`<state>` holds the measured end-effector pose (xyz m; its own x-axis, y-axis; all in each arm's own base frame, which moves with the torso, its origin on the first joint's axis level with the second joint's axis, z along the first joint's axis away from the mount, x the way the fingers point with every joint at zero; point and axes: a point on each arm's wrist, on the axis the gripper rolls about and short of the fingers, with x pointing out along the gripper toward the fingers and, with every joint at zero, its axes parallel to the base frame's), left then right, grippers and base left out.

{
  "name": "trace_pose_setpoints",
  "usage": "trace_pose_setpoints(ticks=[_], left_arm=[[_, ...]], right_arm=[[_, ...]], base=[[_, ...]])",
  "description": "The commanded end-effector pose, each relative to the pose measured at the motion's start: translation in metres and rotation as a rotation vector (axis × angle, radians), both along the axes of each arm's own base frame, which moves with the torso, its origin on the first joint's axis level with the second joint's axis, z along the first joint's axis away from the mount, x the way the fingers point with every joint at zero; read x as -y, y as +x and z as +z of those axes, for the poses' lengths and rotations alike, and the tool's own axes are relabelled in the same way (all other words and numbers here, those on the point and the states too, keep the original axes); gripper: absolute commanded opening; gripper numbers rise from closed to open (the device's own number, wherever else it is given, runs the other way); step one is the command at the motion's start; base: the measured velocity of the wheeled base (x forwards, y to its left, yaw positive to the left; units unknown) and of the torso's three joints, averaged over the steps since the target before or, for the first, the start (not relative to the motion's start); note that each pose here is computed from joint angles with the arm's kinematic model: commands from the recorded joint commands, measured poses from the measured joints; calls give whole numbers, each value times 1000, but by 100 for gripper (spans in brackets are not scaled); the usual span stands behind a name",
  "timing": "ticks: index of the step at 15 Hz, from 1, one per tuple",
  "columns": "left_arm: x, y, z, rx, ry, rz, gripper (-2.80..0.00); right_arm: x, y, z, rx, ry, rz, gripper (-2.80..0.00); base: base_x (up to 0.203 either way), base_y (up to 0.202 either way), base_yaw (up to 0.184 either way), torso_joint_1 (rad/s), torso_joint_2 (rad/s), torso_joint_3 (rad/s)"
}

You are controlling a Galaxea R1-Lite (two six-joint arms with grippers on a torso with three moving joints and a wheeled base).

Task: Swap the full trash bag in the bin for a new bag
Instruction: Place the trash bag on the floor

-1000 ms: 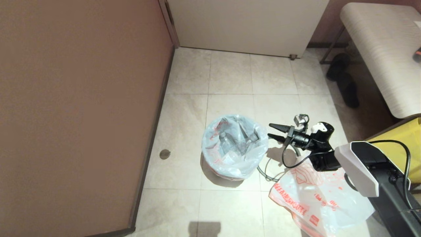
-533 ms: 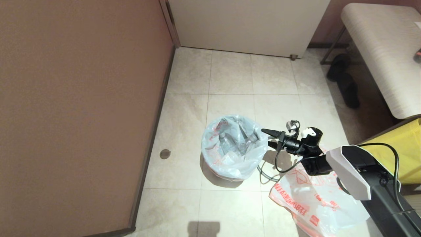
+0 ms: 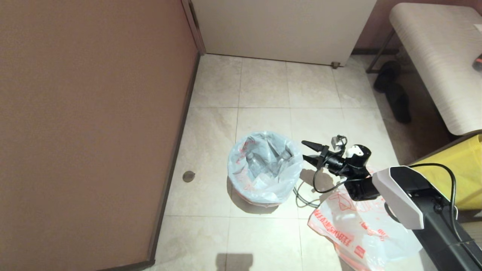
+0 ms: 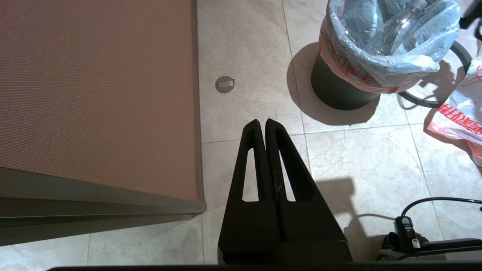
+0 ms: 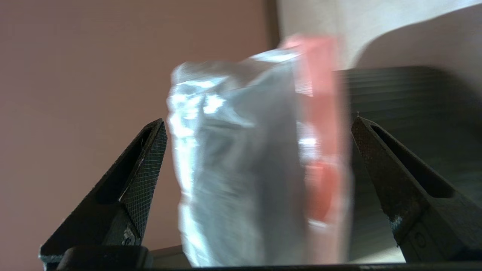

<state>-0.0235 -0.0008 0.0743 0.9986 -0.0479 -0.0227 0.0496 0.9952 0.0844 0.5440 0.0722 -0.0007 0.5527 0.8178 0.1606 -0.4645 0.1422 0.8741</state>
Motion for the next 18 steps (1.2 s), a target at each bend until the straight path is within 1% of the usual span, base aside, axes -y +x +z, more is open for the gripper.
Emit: trace_pose_setpoints(ticks=[1,2,3,4,7,10,12,14,18], left_arm=[[0,0,0,-2,1,0,-280],[0,0,0,-1,2,0,-280],[0,0,0,-2,1,-1,-280],[0,0,0,-2,0,0,-280],[0,0,0,-2,2,-1,-280],[0,0,0,0,2,-1,-280],[0,0,0,-1,2,-1,-280],[0,0,0,-2,1,0,-280],[0,0,0,-1,2,0,-280]], right_arm=[[-6,-2,12,8,30,20,0],[-11,-3,21,15,48,32,0],[-19,-5,25,0,73,37,0],[-24,-6,26,4,81,38,0],[-19,-5,29,6,87,26,0],[-7,0,13,-44,68,1,0],[2,1,8,-49,62,-19,0],[1,1,1,-68,60,-17,0],[3,2,-5,-99,39,-22,0]], base=[[0,0,0,0,0,0],[0,0,0,0,0,0],[0,0,0,0,0,0],[0,0,0,0,0,0],[0,0,0,0,0,0],[0,0,0,0,0,0],[0,0,0,0,0,0],[0,0,0,0,0,0],[0,0,0,0,0,0]])
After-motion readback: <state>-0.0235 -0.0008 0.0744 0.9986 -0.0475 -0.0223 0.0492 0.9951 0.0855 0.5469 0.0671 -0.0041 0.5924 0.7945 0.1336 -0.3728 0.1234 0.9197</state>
